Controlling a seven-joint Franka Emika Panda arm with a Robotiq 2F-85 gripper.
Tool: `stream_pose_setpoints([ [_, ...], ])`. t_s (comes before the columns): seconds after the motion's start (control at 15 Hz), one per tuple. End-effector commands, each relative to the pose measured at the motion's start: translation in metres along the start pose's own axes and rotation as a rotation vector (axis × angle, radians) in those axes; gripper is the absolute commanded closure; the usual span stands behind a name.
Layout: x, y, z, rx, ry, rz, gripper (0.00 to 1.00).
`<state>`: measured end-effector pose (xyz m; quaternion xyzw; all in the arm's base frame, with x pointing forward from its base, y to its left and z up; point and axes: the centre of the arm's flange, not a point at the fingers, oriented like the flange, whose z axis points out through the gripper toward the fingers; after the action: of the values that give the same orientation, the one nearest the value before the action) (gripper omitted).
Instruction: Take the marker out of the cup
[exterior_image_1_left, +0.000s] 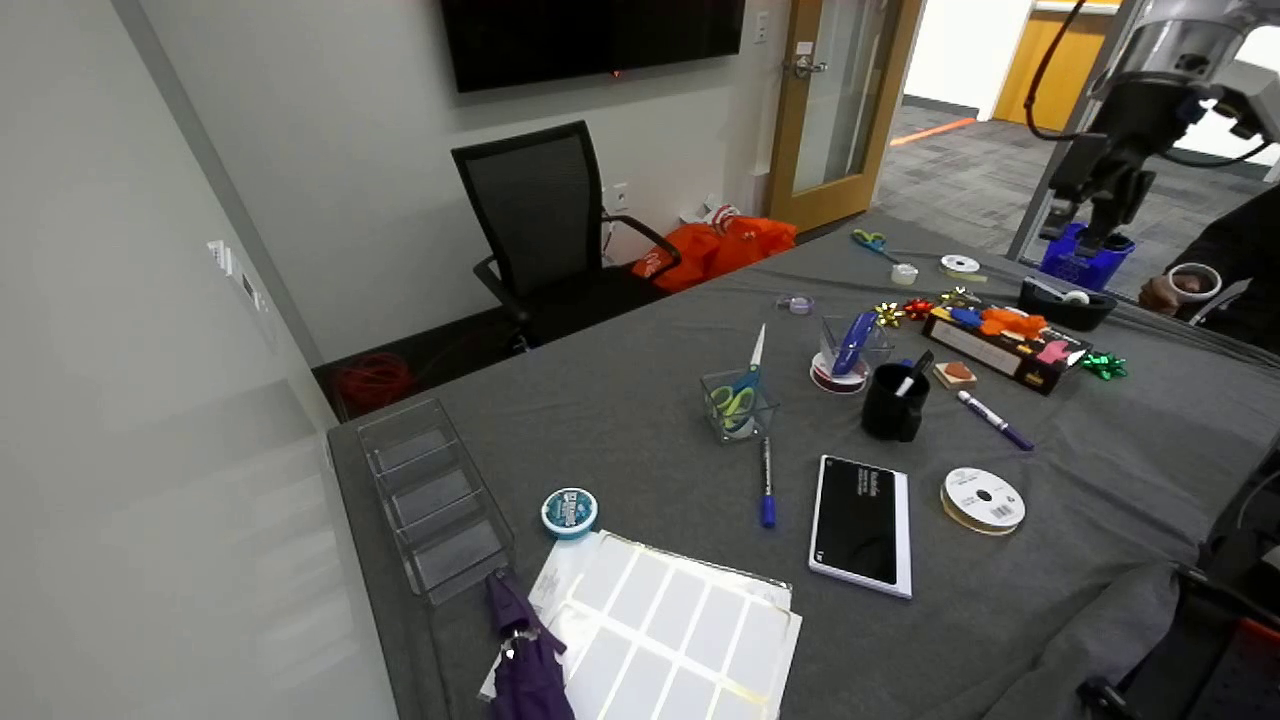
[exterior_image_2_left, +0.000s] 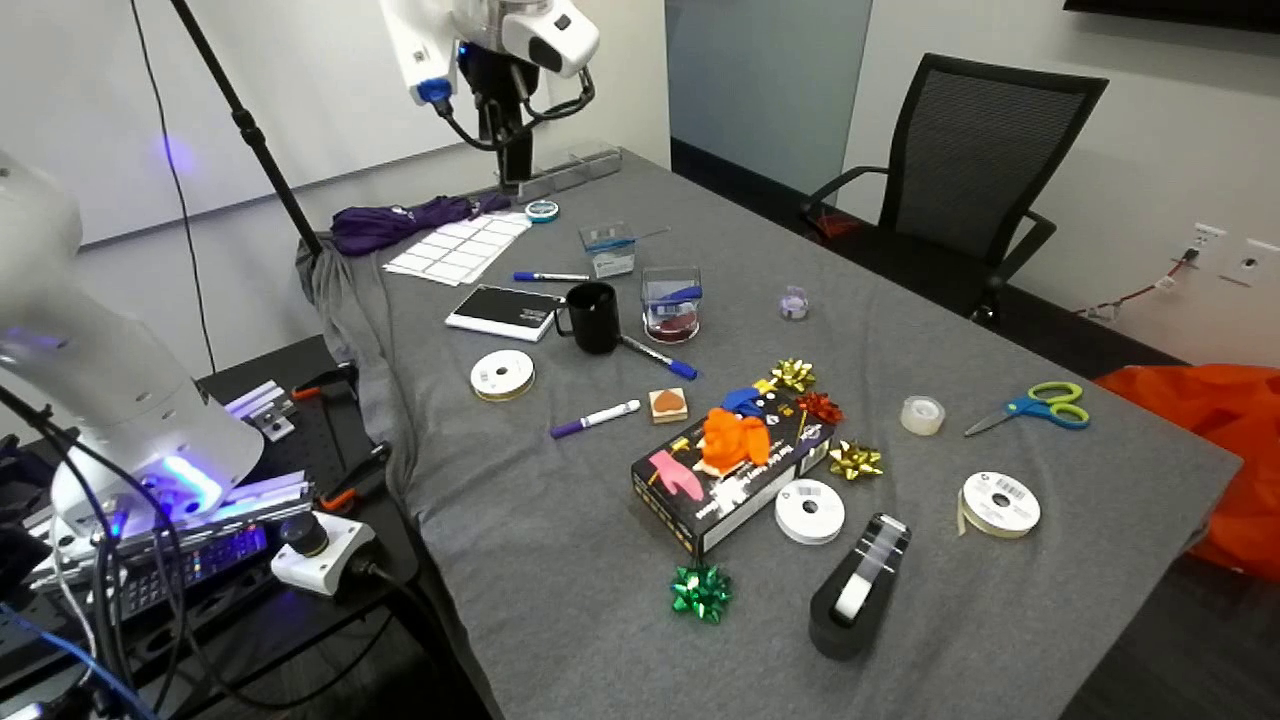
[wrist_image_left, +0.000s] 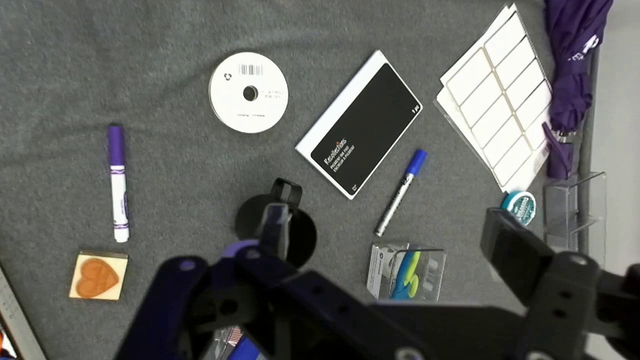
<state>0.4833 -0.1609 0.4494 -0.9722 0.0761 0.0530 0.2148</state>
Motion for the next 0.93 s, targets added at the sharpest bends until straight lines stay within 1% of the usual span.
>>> stream_pose_setpoints([
  [0.0, 0.046, 0.001, 0.012, -0.012, 0.046, 0.023, 0.00],
  [0.13, 0.059, 0.003, 0.017, -0.043, 0.074, 0.024, 0.00],
  [0.2, 0.039, -0.001, 0.016, -0.031, 0.049, 0.011, 0.00],
  [0.33, 0.044, -0.001, 0.022, -0.036, 0.043, 0.010, 0.00],
  [0.6, 0.043, 0.000, 0.020, -0.035, 0.047, 0.011, 0.00],
  [0.67, 0.044, 0.004, 0.022, -0.034, 0.053, 0.007, 0.00],
  [0.87, 0.062, 0.024, 0.034, -0.040, 0.064, 0.001, 0.00],
])
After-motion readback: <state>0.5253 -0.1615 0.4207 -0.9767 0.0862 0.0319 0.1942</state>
